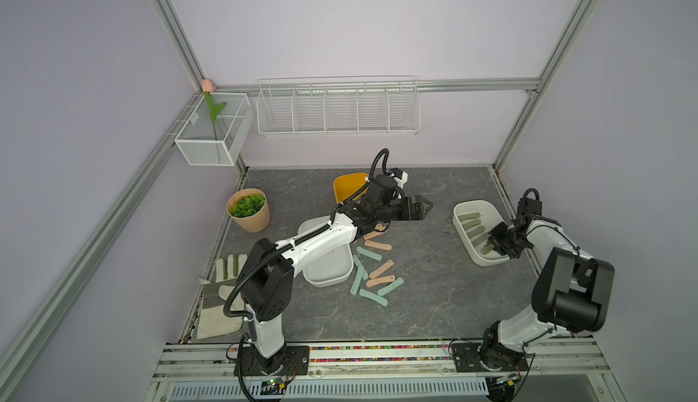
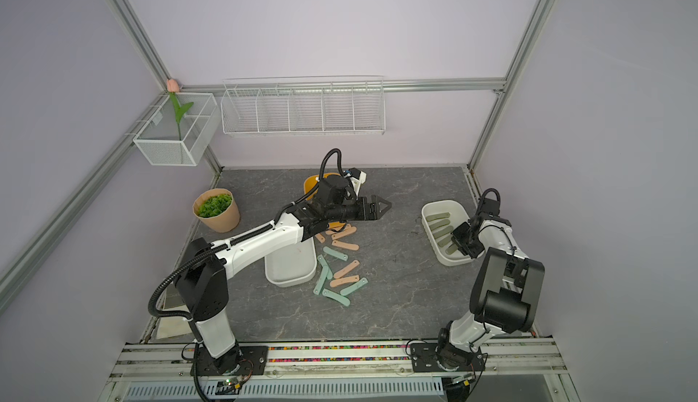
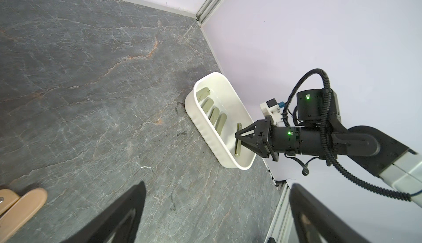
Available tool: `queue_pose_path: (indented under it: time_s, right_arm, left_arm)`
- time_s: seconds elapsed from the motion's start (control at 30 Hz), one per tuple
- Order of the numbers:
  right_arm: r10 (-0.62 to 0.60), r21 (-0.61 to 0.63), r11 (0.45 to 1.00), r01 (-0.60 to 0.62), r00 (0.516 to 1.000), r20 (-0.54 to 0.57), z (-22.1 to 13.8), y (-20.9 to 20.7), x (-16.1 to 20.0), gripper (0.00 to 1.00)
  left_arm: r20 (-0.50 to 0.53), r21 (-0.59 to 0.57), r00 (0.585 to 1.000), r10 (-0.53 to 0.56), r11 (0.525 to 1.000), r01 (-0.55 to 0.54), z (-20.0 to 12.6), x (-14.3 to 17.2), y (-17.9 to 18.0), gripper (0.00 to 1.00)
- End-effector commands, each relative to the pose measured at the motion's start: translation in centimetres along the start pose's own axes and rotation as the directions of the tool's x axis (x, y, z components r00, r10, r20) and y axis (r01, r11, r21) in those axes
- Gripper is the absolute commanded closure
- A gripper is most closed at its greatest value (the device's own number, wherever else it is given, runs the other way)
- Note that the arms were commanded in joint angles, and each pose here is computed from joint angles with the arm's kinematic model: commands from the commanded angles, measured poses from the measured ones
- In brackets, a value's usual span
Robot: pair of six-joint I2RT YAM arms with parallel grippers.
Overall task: Place the fruit knives into the storage box by color
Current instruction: Place the fruit knife in the storage box.
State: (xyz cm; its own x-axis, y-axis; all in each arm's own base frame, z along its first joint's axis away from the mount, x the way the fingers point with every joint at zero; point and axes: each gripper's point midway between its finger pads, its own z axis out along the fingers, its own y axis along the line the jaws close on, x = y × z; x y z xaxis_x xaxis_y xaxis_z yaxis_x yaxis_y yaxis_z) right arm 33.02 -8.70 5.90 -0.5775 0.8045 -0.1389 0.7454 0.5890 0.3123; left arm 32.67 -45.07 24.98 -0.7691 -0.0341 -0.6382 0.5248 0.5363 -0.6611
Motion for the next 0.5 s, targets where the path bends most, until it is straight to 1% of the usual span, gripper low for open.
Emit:
queue_pose_path:
  time_s: [0.0, 0.47]
  right_arm:
    - [0.023, 0.017, 1.0, -0.023, 1.0, 0.014, 0.6, -0.2, -0.7, 0.73]
    - [0.069, 0.064, 0.996, -0.068, 0.998, 0.001, 2.6, -0.9, -1.7, 0.73]
  left_arm:
    - [0.019, 0.027, 1.0, 0.023, 0.999, -0.024, 0.4, -0.8, -0.9, 0.01]
    - [0.02, 0.01, 0.999, 0.025, 1.0, -0.025, 0.4, -1.2, -0.9, 0.01]
